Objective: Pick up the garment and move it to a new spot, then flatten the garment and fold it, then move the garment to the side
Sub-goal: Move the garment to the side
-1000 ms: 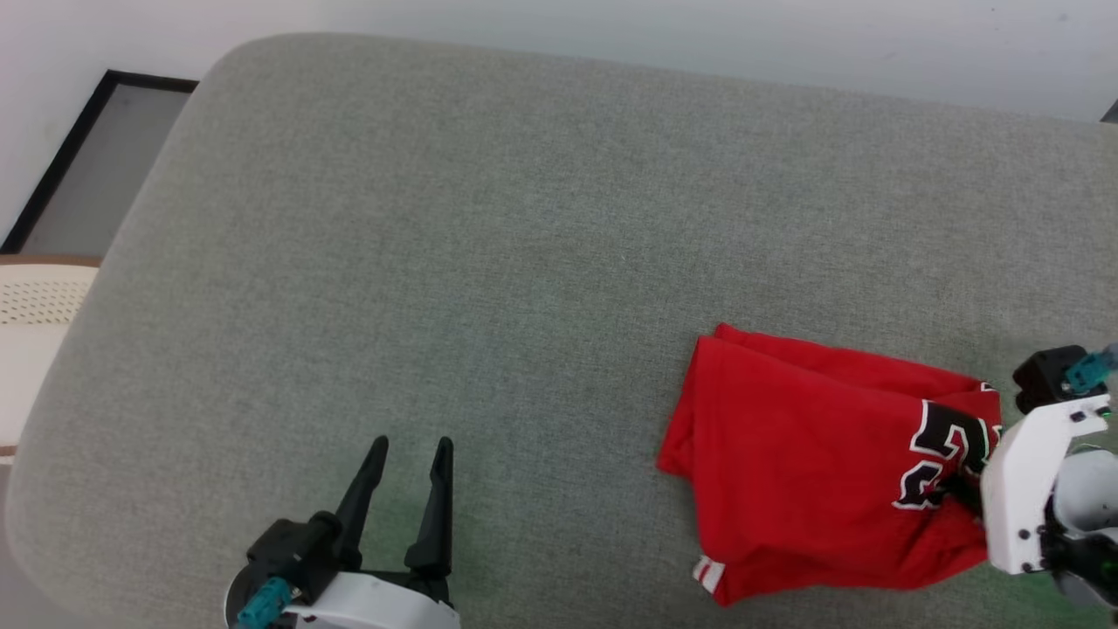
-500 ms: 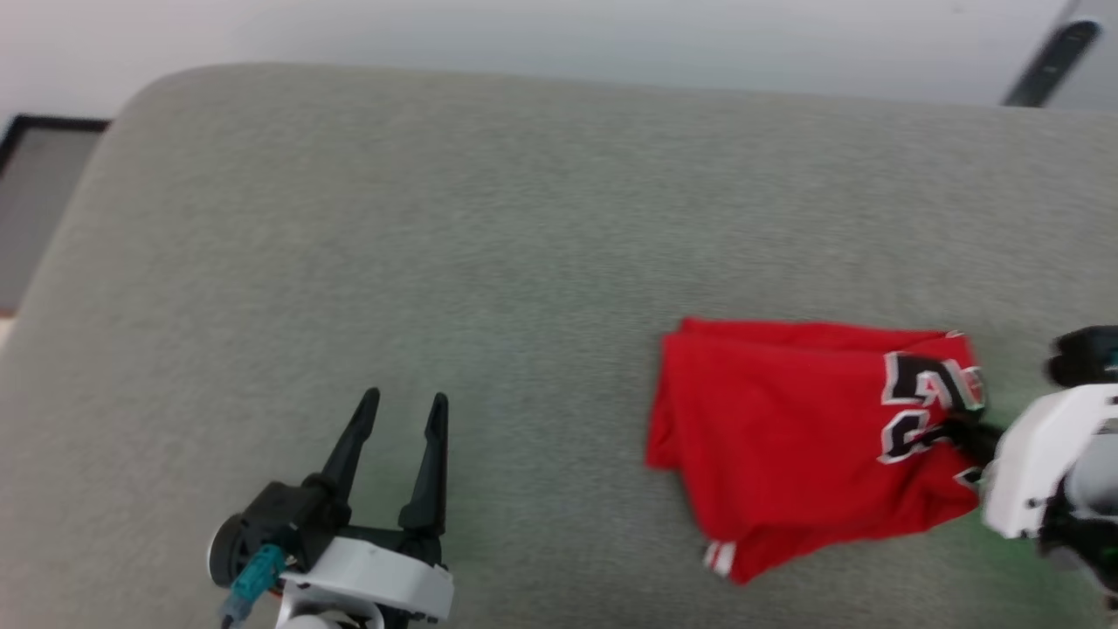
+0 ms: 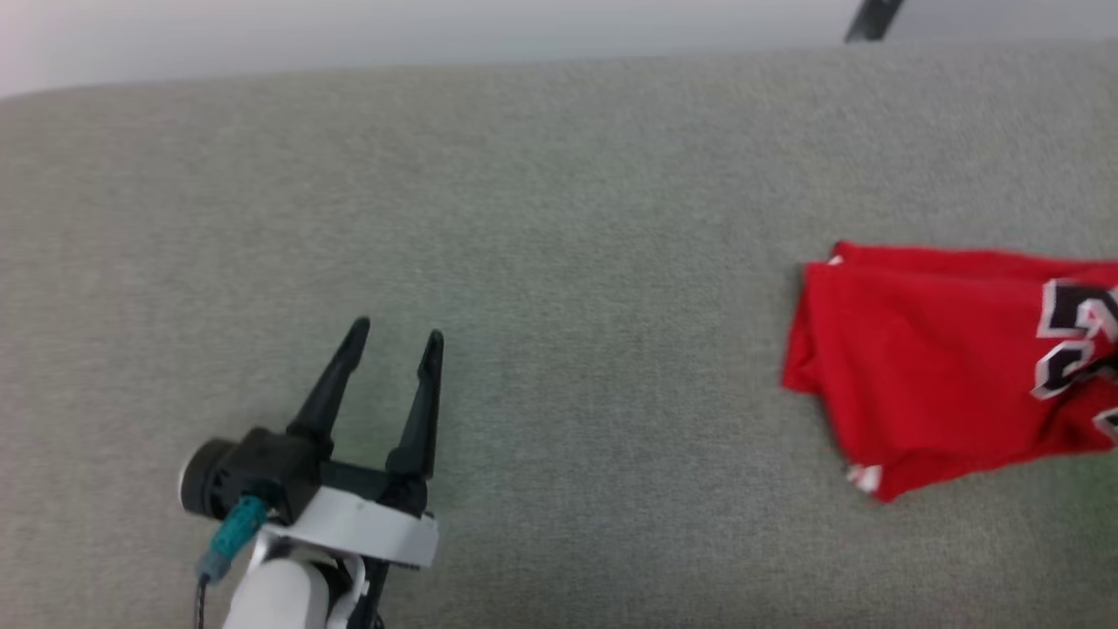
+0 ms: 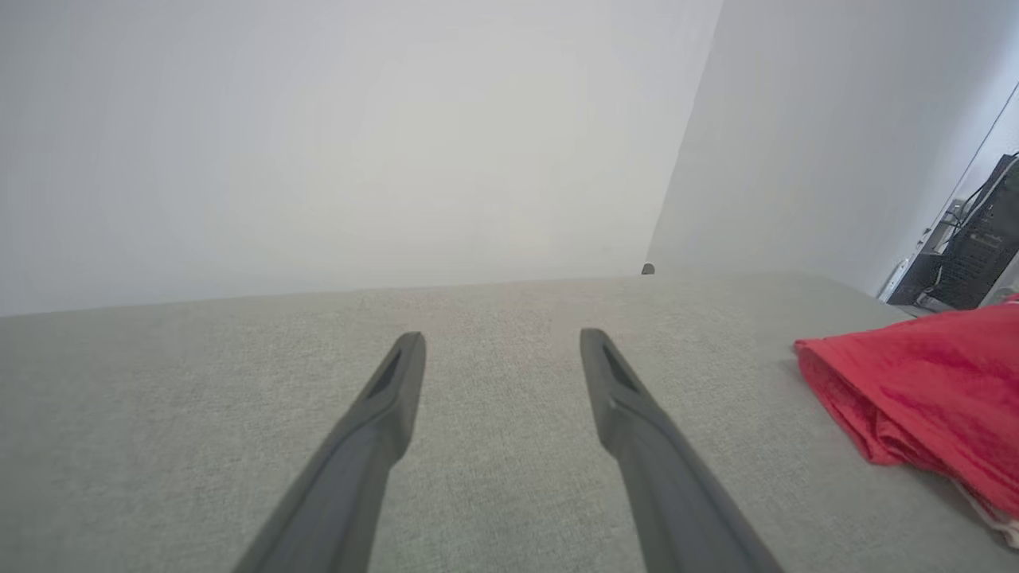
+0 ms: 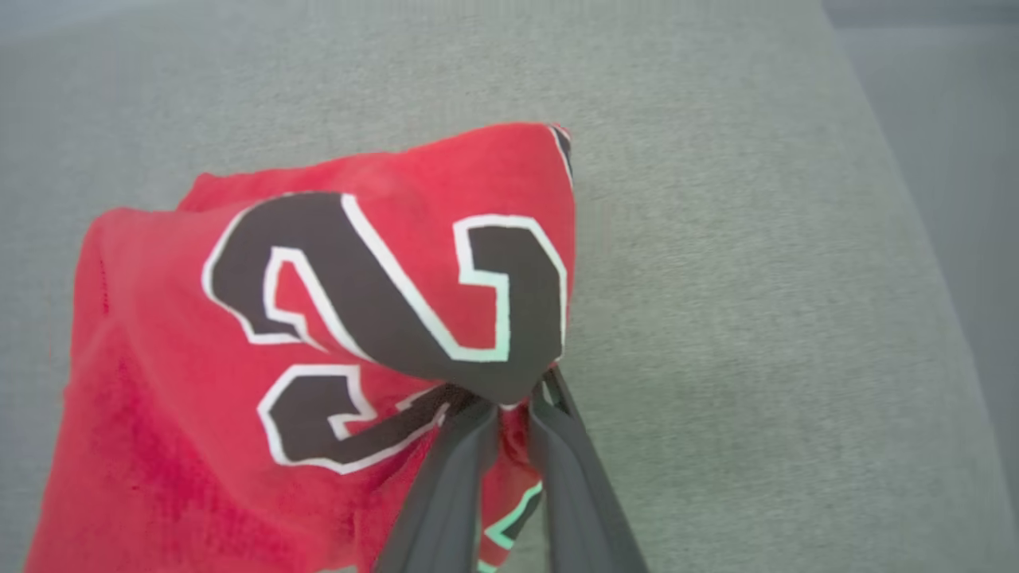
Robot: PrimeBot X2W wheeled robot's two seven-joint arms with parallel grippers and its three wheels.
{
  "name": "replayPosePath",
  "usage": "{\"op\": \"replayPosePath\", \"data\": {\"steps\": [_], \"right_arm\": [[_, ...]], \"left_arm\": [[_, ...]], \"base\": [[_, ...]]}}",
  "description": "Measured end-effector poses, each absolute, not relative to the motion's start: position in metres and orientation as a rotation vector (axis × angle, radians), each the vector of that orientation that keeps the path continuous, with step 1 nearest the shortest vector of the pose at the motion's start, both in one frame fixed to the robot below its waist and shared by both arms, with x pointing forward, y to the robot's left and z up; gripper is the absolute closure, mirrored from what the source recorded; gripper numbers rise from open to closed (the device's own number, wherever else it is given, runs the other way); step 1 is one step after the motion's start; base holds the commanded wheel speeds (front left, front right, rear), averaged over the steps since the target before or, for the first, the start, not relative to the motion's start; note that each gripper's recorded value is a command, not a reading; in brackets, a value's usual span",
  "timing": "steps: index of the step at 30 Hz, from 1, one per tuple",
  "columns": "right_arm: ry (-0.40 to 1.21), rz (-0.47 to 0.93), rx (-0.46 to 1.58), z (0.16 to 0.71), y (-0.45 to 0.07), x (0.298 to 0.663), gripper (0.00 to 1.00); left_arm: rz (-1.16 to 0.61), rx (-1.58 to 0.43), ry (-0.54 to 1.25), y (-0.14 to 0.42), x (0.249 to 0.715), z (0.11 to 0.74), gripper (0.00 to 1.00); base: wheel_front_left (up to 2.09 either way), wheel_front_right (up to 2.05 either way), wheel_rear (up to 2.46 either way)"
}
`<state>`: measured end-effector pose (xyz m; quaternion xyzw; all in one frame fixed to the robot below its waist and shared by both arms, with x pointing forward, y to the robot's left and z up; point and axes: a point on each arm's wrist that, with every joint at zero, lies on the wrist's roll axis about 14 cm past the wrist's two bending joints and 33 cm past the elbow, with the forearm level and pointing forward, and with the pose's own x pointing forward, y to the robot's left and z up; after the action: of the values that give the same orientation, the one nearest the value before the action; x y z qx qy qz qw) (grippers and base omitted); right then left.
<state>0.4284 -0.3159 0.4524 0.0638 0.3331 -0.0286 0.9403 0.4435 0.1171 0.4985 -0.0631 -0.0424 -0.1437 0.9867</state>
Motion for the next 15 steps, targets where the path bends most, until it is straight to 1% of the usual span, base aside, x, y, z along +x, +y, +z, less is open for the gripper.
{"op": "replayPosePath", "data": {"steps": [8, 12, 15], "right_arm": [[0.665, -0.231, -0.023, 0.466, -0.386, 0.452, 1.00], [0.641, -0.275, -0.102, 0.472, -0.405, 0.473, 1.00], [0.657, -0.286, -0.158, 0.465, -0.411, 0.486, 1.00]], "left_arm": [[-0.360, -0.100, -0.084, 0.103, 0.467, 0.489, 0.00], [-0.367, -0.086, -0.074, 0.107, 0.477, 0.480, 0.00], [-0.361, -0.078, -0.064, 0.112, 0.482, 0.473, 0.00]], "base": [[0.00, 0.00, 0.00], [0.00, 0.00, 0.00], [0.00, 0.00, 0.00]]}}
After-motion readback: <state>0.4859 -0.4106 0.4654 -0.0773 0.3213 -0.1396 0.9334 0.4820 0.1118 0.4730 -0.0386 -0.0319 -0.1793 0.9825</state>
